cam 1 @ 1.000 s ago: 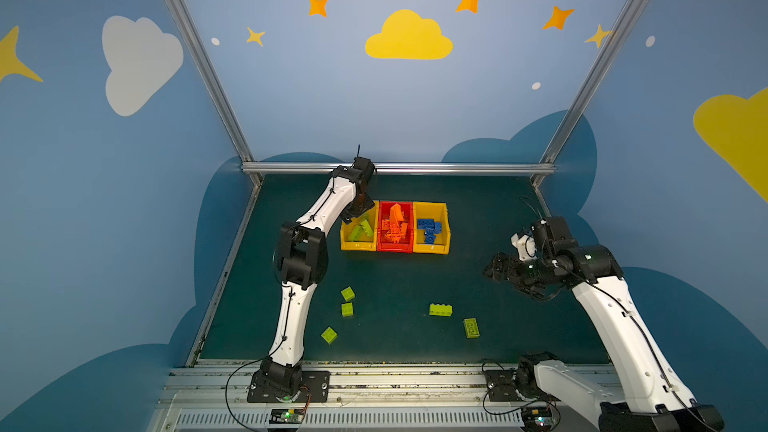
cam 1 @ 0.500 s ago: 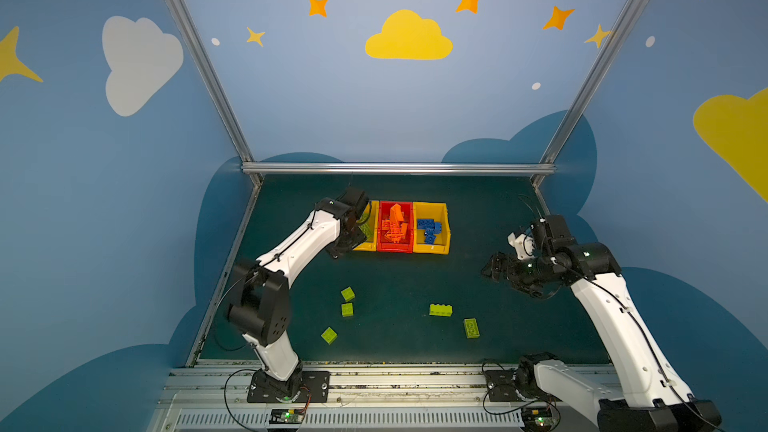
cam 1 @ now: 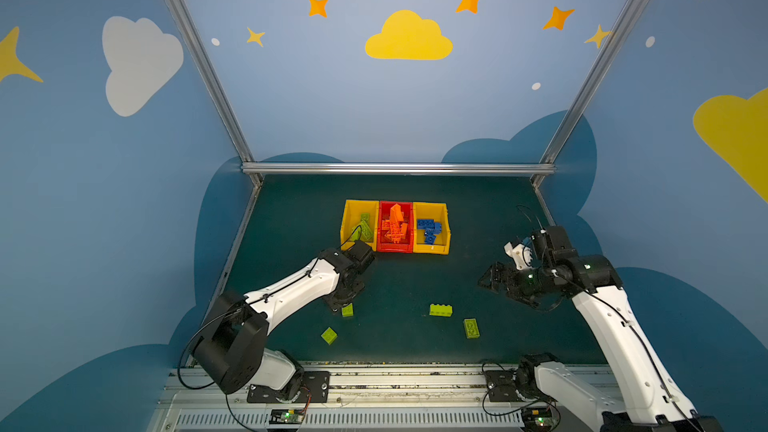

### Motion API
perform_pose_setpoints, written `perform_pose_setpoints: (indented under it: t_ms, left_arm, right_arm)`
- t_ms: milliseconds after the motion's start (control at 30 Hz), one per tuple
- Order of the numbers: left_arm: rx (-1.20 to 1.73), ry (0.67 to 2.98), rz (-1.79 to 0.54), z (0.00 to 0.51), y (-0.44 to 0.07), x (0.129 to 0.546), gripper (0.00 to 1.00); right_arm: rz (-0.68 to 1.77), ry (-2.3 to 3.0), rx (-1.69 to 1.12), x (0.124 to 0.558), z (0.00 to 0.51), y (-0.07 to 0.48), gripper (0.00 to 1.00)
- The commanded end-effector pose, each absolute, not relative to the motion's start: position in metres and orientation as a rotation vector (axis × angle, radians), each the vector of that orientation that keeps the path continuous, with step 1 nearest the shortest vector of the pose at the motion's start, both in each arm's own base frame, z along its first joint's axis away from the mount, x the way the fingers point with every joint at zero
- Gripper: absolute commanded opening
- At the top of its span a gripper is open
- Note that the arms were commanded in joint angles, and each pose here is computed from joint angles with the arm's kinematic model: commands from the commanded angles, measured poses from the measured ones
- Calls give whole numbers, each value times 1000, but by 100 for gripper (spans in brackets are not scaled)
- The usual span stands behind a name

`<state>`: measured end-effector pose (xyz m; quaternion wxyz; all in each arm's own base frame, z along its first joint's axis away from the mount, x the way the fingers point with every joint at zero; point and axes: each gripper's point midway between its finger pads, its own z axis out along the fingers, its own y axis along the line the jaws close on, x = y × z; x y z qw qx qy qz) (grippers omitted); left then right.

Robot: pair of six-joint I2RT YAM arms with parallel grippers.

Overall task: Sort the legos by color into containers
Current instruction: 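Lift the left gripper out of the yellow bin toward the remaining green bricks, then grasp a lime-green 2x2 brick with the left gripper and lift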

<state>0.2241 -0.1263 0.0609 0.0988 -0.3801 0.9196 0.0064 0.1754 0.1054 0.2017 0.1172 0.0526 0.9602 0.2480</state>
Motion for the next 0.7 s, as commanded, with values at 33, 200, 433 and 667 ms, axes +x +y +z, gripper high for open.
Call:
perform_pose_setpoints:
  t_ms: [33,200,433,667]
  left_arm:
    - [-1122,2695,89,53,-125,237,68]
    - [-1079,2743,121,40,-133,248,66]
    - [-1087,2775,142,22,-125,251,58]
    - [-1094,2803,135,12,-119,249,34]
  right_arm:
    - [709,2813,164,163,206,101,92]
    - [692,2810,176,159,208,98,92]
    - [669,2817,193,157,208,94,92]
    - [674,2827,211,161,206,96,92]
